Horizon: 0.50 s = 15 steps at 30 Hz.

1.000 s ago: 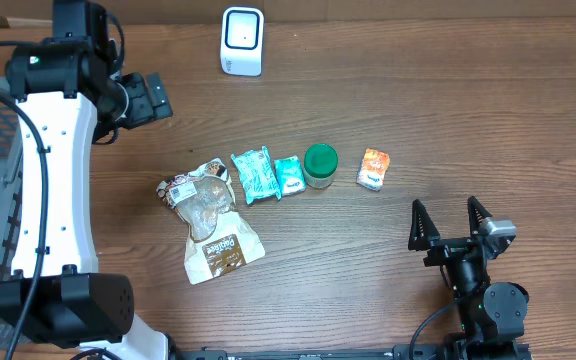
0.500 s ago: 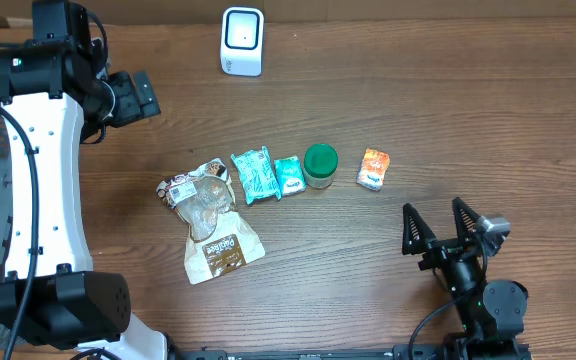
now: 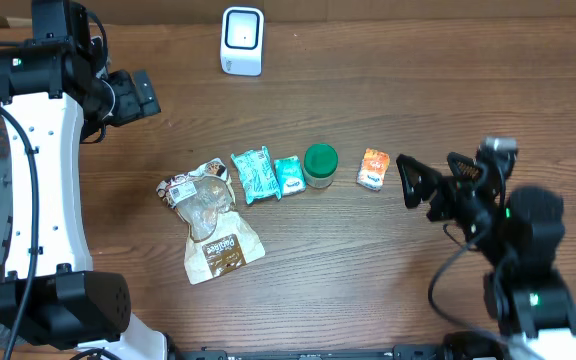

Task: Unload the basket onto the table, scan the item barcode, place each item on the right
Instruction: 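Reach the right gripper toward the orange tissue pack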

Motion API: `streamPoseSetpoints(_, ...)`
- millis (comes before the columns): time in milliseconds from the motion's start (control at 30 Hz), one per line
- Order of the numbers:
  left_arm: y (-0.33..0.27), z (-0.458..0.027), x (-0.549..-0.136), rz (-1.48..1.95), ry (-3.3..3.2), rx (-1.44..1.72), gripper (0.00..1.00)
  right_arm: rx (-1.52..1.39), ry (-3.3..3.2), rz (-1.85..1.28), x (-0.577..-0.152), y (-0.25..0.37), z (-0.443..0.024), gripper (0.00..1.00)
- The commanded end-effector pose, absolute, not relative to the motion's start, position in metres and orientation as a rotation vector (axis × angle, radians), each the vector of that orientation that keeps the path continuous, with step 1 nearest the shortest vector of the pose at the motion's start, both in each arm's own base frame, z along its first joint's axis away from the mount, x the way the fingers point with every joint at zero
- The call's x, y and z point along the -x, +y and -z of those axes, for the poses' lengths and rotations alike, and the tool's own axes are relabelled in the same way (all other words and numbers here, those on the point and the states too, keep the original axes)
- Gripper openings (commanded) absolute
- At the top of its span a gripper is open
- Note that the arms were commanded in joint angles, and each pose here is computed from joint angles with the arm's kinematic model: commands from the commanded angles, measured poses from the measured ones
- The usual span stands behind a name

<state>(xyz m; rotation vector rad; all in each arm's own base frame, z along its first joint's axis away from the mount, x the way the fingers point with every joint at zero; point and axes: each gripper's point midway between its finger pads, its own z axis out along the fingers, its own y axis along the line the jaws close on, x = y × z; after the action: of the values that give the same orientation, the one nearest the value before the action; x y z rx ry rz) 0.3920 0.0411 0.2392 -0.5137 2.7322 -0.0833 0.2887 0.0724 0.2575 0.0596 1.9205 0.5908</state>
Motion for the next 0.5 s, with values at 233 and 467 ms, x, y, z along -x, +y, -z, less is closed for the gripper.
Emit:
streamPoseSetpoints(233,0.039,-0.247,-0.392,0.099,2.712,0.505,1.00,0.038,2.191,-0.910,-0.328,0.119,-0.215,1.00)
streamPoseSetpoints(467,0.039,-0.247,-0.392,0.099,2.712,0.505,1.00,0.010,2.254,-0.922,-0.331,0.120,-0.196,1.00)
